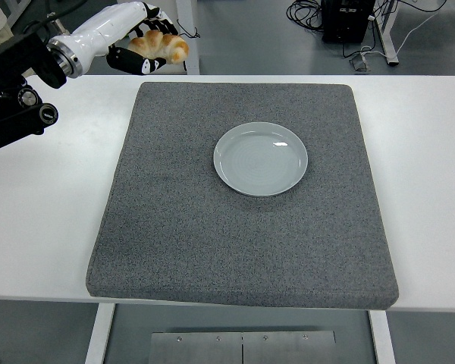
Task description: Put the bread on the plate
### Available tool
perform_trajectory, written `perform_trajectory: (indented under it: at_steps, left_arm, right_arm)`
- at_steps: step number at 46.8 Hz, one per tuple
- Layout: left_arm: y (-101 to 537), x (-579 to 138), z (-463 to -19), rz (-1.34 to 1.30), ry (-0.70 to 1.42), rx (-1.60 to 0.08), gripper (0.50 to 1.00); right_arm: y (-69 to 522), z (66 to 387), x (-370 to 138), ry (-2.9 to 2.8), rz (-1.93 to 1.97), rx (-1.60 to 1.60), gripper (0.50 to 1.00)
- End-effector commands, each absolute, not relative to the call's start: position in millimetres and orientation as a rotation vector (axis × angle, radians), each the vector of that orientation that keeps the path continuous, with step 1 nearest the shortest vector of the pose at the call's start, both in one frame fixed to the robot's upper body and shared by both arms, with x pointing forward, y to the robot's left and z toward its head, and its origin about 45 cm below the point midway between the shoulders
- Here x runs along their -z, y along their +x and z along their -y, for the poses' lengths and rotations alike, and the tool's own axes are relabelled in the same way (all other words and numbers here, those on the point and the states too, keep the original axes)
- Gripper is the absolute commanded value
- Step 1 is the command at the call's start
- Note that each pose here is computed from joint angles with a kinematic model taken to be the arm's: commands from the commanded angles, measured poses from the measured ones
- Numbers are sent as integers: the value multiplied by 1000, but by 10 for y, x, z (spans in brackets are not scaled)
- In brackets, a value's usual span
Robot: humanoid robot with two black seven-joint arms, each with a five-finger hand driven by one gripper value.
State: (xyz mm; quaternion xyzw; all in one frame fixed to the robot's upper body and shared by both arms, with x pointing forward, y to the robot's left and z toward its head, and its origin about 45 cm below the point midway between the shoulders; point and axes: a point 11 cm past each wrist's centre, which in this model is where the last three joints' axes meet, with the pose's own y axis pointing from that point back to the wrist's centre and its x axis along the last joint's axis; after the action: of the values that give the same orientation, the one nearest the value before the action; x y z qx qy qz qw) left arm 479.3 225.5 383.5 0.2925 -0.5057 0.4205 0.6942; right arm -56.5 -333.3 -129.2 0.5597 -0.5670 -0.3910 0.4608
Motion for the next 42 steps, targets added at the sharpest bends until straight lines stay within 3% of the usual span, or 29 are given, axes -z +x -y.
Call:
perform_trajectory:
  at_steps: [1,21,42]
  left_arm:
    - [4804,-3928,-2222,1141,644,-935,500]
    - [4799,-4094,-1729,1167,557,-881,500]
    - [4737,-4150,-891,1244,491,-747,500]
  right_arm:
    - [-566,3336,1292,1376,1395,962,1000]
    - [-564,3330,1292,1379,1396,962,1000]
    - [-566,3336,1292,1376,1395,962,1000]
